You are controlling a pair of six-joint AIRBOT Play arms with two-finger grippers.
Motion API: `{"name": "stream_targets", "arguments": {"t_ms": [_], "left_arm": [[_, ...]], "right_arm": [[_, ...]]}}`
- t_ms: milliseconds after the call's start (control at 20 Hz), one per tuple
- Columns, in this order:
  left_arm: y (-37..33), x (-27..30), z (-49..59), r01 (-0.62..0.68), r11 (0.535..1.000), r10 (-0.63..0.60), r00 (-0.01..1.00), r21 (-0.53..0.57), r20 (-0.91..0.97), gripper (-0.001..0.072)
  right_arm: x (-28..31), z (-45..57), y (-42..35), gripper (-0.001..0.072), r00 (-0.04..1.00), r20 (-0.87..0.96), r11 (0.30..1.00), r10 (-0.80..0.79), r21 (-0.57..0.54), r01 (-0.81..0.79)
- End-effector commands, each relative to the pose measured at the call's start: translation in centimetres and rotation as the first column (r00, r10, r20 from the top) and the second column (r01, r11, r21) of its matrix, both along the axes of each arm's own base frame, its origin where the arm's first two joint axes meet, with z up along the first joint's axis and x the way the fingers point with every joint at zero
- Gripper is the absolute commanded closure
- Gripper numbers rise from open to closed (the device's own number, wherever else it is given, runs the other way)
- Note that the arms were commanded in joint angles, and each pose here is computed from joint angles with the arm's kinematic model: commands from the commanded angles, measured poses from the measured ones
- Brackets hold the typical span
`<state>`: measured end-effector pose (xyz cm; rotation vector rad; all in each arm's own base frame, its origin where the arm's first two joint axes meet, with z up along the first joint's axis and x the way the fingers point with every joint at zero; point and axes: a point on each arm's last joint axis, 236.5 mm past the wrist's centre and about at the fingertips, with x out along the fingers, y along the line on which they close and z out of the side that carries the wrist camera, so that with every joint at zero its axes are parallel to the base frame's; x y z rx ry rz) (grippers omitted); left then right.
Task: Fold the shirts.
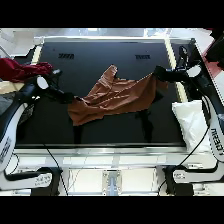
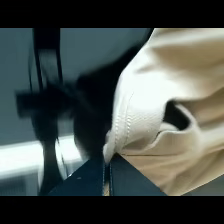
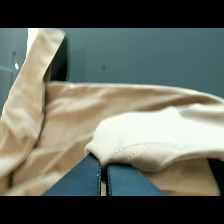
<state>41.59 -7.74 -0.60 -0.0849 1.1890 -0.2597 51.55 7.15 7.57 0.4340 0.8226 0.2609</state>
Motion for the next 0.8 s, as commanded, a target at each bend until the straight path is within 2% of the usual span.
{"name": "stream_targets", "arguments": {"t_ms": [0, 150, 250, 350, 450, 550, 600, 700, 750], "left_arm": [[-0.3, 1.6, 11.3, 0.099, 0.993, -0.113, 0.914, 0.056, 0.389, 0.0701], [0.8, -2.4, 24.2, 0.055, 0.995, -0.094, 0.733, 0.079, 0.674, 0.0701], [1.6, -6.4, 32.6, 0.009, 0.998, -0.060, 0.541, 0.066, 0.839, 0.0701], [2.0, -11.7, 40.3, -0.016, 1.000, 0.023, 0.356, -0.019, 0.934, 0.0702], [1.4, -15.8, 45.2, 0.021, 0.999, 0.037, 0.264, -0.044, 0.964, 0.0702], [0.4, -17.4, 48.1, 0.064, 0.998, 0.000, 0.236, -0.016, 0.972, 0.0703], [-0.1, -17.1, 48.3, 0.084, 0.996, -0.022, 0.255, 0.000, 0.967, 0.0703], [-1.0, -13.8, 46.6, 0.104, 0.994, -0.053, 0.351, 0.017, 0.935, 0.0703], [-1.4, -11.0, 43.9, 0.113, 0.993, -0.066, 0.441, 0.017, 0.895, 0.0703]], "right_arm": [[-5.5, 3.3, -0.3, 0.0703, 0.992, -0.047, 0.982, 0.117, -0.144, -0.122], [-12.1, 11.8, -0.2, 0.0703, 0.983, 0.064, 0.962, 0.170, -0.225, -0.152], [-17.3, 18.6, 0.2, 0.0704, 0.957, 0.225, 0.958, 0.185, -0.259, -0.124], [-22.4, 25.1, 0.3, 0.0705, 0.895, 0.418, 0.964, 0.155, -0.264, -0.044], [-26.5, 31.2, 0.0, 0.0706, 0.802, 0.583, 0.964, 0.133, -0.264, 0.032], [-28.3, 36.0, -0.1, 0.0707, 0.728, 0.673, 0.961, 0.133, -0.267, 0.072], [-27.9, 37.3, -0.3, 0.0707, 0.715, 0.687, 0.958, 0.133, -0.273, 0.085], [-24.2, 37.1, -0.8, 0.0708, 0.746, 0.653, 0.954, 0.129, -0.287, 0.086], [-21.3, 35.3, -1.1, 0.0708, 0.788, 0.602, 0.954, 0.128, -0.293, 0.069]]}}
